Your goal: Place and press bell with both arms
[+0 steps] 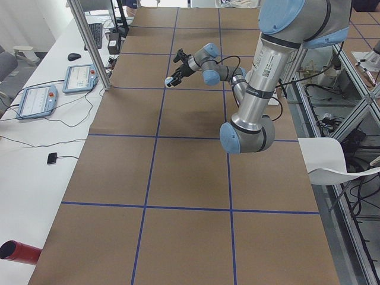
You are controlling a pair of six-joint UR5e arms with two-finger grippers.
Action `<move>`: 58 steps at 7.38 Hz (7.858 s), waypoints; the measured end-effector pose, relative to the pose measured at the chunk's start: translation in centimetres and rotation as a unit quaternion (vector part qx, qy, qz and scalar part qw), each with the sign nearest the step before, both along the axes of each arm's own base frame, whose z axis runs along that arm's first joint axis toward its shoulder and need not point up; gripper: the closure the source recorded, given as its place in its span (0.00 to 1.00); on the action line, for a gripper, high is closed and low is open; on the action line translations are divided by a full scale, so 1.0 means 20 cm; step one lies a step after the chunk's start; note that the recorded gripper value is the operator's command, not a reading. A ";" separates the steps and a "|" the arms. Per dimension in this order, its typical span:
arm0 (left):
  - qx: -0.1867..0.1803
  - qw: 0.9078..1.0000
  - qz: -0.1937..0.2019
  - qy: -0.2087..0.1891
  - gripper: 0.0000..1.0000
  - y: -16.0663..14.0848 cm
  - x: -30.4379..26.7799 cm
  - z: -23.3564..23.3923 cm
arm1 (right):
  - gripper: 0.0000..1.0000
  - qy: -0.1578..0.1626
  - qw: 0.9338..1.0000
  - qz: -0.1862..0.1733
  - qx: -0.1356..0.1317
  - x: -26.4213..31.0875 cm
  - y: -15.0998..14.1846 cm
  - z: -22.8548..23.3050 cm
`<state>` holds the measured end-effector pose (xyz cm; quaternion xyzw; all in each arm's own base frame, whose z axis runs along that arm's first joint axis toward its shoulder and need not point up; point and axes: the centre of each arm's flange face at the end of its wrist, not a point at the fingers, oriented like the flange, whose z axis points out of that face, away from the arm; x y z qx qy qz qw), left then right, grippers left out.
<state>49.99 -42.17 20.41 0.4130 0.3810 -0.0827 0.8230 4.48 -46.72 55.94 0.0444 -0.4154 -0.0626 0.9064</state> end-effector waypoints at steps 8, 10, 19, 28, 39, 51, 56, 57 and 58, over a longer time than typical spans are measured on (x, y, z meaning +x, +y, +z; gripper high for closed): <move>0.059 0.997 0.044 0.022 1.00 -0.10 0.86 0.07 | 0.00 -0.015 1.000 -0.001 -0.001 -0.01 -0.01 -0.01; 0.062 0.997 0.041 0.025 1.00 -0.12 0.86 0.09 | 0.00 -0.016 1.000 -0.002 0.000 -0.01 -0.01 -0.02; 0.056 0.997 0.032 0.036 0.00 -0.16 0.82 0.10 | 0.00 -0.017 1.000 -0.002 0.004 -0.01 -0.02 -0.03; -0.089 0.987 0.109 -0.073 0.00 -1.08 -0.44 0.55 | 0.30 -0.011 0.999 0.037 -0.020 -1.21 -0.57 -1.22; -0.120 0.967 0.183 -0.130 0.00 -0.74 -1.32 1.38 | 1.00 0.025 0.995 0.057 -0.074 -3.06 -0.52 -2.01; -0.122 0.967 0.182 -0.132 0.00 -0.73 -1.32 1.40 | 1.00 0.054 0.994 0.045 -0.079 -3.31 -0.49 -1.86; -0.124 0.966 0.184 -0.132 0.00 -0.72 -1.33 1.42 | 0.01 0.023 0.996 0.055 -0.069 -3.17 -0.50 -2.04; -0.126 0.965 0.190 -0.133 0.00 -0.71 -1.35 1.44 | 0.01 0.018 0.996 0.061 -0.067 -3.06 -0.50 -2.04; -0.130 0.962 0.201 -0.130 0.00 -0.70 -1.39 1.47 | 0.01 0.019 0.995 0.068 -0.066 -2.91 -0.50 -1.96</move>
